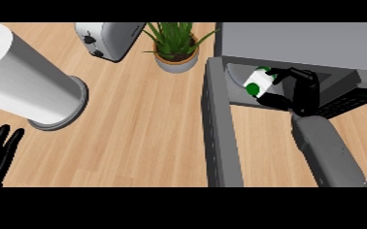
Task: Pick up the milk, place it into the microwave and close the microwave
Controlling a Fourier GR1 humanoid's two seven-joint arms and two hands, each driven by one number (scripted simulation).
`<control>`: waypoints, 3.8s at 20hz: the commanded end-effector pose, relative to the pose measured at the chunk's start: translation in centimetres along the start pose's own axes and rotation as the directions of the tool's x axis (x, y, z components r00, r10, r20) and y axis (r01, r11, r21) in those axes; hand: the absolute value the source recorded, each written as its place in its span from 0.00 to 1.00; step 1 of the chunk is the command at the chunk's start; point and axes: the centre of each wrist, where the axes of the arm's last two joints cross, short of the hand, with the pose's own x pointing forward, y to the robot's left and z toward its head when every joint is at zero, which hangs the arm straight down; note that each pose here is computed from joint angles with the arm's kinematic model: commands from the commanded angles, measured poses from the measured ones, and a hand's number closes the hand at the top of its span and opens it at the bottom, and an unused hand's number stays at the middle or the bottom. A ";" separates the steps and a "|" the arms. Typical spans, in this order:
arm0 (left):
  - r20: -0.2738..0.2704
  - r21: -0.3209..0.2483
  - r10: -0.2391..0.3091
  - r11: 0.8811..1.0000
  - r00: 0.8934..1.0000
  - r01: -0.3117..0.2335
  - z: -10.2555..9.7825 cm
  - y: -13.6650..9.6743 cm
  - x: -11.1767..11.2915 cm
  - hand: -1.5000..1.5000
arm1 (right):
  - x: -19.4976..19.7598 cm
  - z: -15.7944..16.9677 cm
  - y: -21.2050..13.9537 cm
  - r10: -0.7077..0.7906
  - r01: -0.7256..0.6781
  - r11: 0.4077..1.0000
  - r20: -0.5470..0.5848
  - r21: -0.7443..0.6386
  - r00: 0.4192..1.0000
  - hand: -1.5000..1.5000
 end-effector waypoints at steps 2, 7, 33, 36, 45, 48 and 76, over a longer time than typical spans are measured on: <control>-0.009 -0.024 -0.027 0.999 1.000 0.027 -0.7 -0.1 -0.2 0.00 | -0.9 -2.8 1.0 0.186 -0.190 0.982 -0.149 -0.018 0.971 0.00; -0.012 -0.041 -0.046 0.998 0.999 0.046 -1.3 -0.2 -0.2 0.00 | -1.0 -2.2 0.4 0.234 -0.240 0.971 -0.162 -0.017 0.959 0.00; -0.027 -0.139 -0.020 0.990 0.999 0.016 -3.5 -2.9 -1.4 0.00 | -1.3 0.0 1.3 0.083 -0.076 0.997 -0.315 0.035 0.946 0.00; -0.019 -0.148 -0.023 0.989 1.000 0.020 -3.9 -3.2 -1.4 0.00 | -1.3 0.1 1.7 0.065 -0.053 0.998 -0.327 0.044 0.943 0.00; -0.025 -0.129 -0.011 0.992 1.000 0.008 -4.0 -4.2 -1.8 0.00 | -1.5 -1.0 2.4 0.000 0.030 0.997 -0.376 0.074 0.926 0.00; -0.032 -0.133 -0.013 0.991 0.999 0.008 -4.1 -4.5 -2.1 0.00 | -1.5 -0.5 3.2 -0.019 0.056 0.995 -0.396 0.081 0.918 0.00; -0.181 -0.436 -0.085 0.900 0.980 -0.003 -8.4 -10.5 -8.7 1.00 | -1.7 6.1 1.3 -0.303 0.433 0.890 -0.522 0.145 0.797 0.00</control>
